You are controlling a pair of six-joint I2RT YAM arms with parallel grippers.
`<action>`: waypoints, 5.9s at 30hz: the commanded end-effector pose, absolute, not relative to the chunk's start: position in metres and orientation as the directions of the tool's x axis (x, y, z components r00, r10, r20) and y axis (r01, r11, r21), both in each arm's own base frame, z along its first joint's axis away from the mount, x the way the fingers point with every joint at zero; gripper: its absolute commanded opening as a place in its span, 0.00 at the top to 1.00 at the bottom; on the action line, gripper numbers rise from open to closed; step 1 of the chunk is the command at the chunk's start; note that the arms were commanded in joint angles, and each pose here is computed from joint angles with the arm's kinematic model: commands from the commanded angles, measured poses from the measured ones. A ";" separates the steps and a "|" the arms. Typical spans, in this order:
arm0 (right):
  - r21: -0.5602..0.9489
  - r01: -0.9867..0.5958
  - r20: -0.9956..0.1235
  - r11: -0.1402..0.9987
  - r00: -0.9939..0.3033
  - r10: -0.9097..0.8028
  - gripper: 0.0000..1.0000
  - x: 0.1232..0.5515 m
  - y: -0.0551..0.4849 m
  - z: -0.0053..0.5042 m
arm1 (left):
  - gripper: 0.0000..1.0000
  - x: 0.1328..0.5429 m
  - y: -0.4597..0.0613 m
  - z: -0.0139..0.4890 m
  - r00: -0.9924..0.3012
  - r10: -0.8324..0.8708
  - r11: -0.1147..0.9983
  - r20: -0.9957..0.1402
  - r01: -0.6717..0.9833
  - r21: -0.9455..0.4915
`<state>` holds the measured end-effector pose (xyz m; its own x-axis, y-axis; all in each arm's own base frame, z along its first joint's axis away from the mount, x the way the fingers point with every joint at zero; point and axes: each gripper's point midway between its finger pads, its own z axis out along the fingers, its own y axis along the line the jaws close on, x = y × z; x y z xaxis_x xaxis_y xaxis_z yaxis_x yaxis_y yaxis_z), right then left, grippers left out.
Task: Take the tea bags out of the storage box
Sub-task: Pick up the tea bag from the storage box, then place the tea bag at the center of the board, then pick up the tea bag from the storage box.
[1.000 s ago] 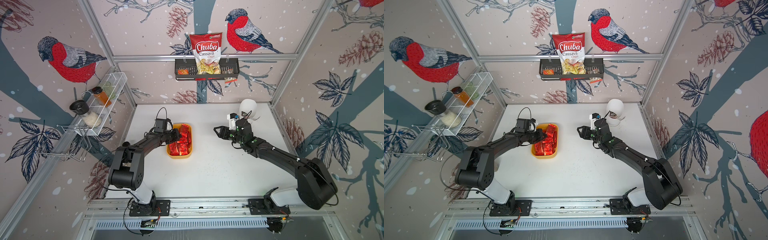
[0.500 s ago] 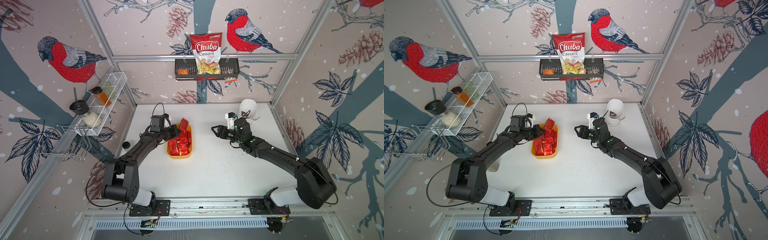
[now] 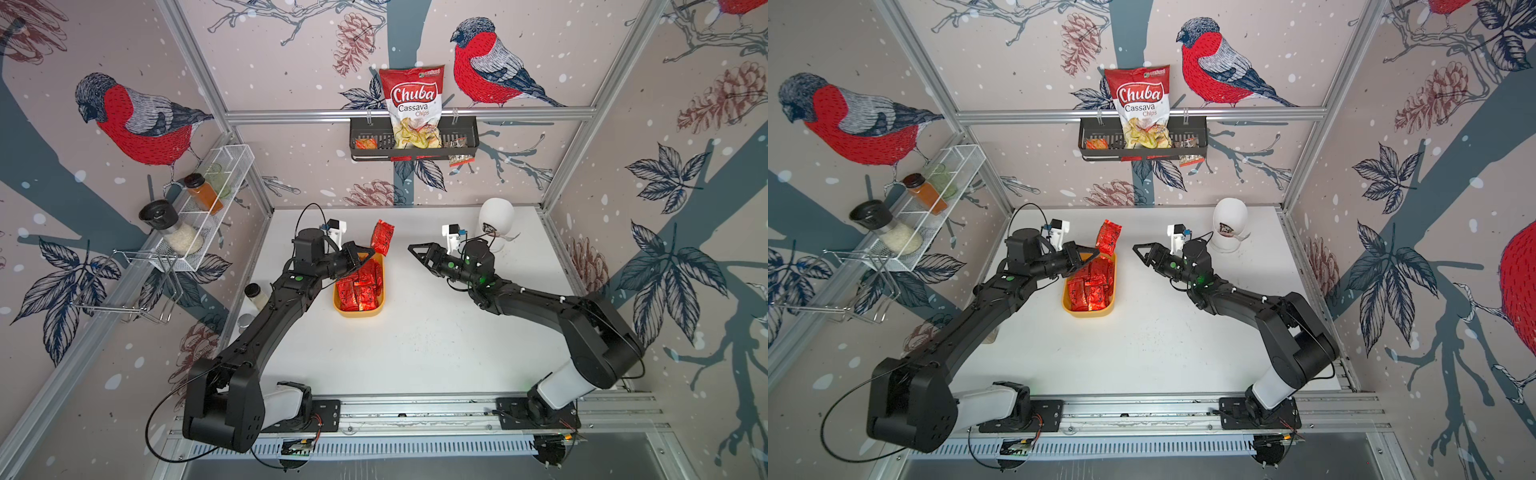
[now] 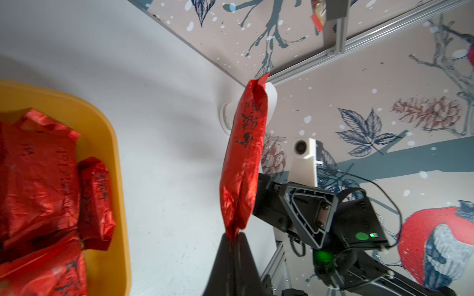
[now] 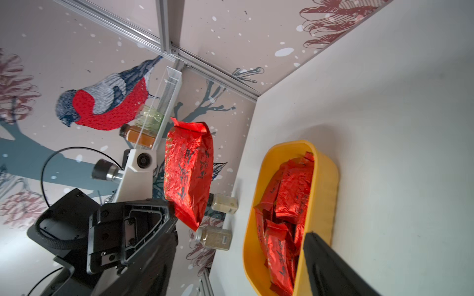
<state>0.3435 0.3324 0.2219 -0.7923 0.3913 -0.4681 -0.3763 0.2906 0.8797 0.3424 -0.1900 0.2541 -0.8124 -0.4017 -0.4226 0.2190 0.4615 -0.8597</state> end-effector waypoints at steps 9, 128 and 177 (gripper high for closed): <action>0.875 -0.484 -0.446 0.013 -0.795 0.411 0.16 0.332 0.354 0.278 | 1.00 0.328 -0.213 0.276 -0.838 -0.416 0.322 -0.354 0.229 -0.919; 0.496 -0.520 -0.569 0.696 -0.800 -0.192 0.53 0.328 0.442 0.129 | 0.57 0.327 -0.079 0.129 -0.773 -0.398 0.851 -0.494 -0.109 -0.514; 0.627 -0.477 -0.499 0.617 -0.853 -0.153 1.00 0.317 0.463 0.139 | 0.56 0.321 -0.099 0.162 -0.759 -0.395 0.774 -0.517 0.028 -0.633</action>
